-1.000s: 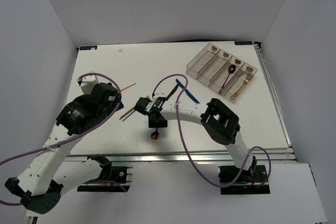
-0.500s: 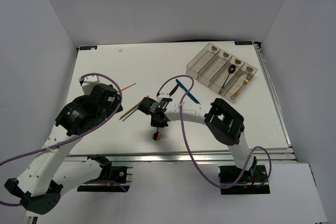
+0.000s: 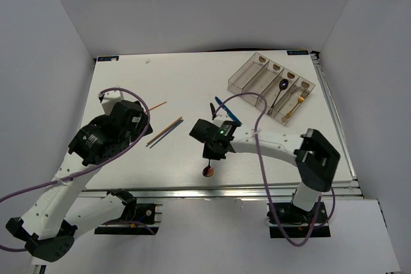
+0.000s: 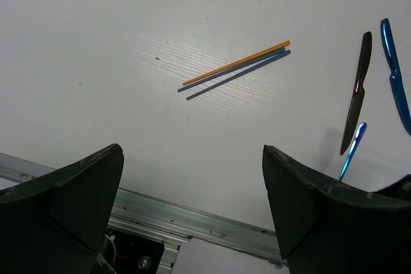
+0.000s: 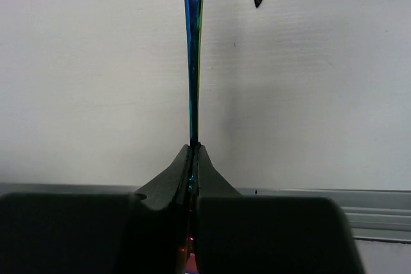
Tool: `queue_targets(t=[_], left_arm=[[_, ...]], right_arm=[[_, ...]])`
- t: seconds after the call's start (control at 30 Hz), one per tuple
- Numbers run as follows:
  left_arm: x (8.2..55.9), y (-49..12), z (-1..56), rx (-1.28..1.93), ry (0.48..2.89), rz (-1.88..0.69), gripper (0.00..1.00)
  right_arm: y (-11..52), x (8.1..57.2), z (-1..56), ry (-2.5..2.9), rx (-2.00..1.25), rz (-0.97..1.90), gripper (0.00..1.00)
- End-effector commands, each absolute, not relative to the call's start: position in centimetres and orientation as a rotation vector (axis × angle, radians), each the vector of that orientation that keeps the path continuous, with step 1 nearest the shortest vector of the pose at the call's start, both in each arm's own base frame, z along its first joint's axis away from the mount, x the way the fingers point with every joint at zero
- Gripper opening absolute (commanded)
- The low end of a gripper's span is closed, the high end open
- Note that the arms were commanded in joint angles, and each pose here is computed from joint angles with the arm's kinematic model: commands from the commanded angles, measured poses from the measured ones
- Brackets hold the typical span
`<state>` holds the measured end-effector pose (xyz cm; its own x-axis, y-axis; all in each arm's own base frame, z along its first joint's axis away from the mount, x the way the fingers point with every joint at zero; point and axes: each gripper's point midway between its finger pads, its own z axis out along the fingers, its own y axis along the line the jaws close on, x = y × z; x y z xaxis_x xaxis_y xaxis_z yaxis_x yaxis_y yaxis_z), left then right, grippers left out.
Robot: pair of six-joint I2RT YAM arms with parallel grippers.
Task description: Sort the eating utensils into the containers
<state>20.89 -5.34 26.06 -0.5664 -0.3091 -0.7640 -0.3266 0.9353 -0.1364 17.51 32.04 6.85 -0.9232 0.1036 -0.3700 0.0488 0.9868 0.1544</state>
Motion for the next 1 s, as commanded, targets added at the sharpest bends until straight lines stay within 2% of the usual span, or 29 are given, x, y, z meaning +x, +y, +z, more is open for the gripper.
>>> queue_targets(t=[0.0,0.17,0.33,0.47,0.67,0.77,0.97], left_arm=[[21.5,-6.0,26.2,-0.467,2.19,-0.013,0.98],[21.6,-6.1,26.1,-0.487,2.186,-0.023,0.98],[21.6,-6.0,25.8,-0.495,2.188,-0.013,0.98],[22.0,-6.5,25.6,-0.481,2.2,-0.014,0.98],[23.0,-7.9,25.0,-0.447,2.237,-0.029,0.98],[23.3,-8.7,24.6,-0.418,2.26,-0.052,0.98],[23.7,-9.2,24.2,-0.392,2.279,-0.051,0.98]], right_arm=[[31.0,19.6,10.6,2.665,0.187,0.314,0.0],[30.2,23.1,14.9,2.562,0.194,0.423,0.0],[24.5,30.9,17.4,2.472,0.245,0.448,0.0],[18.3,36.8,17.8,2.435,0.325,0.287,0.0],[10.0,45.1,15.5,2.428,0.495,0.191,0.0],[8.0,47.7,12.0,2.478,0.537,0.163,0.0],[5.4,51.8,12.1,2.459,0.597,0.174,0.0]])
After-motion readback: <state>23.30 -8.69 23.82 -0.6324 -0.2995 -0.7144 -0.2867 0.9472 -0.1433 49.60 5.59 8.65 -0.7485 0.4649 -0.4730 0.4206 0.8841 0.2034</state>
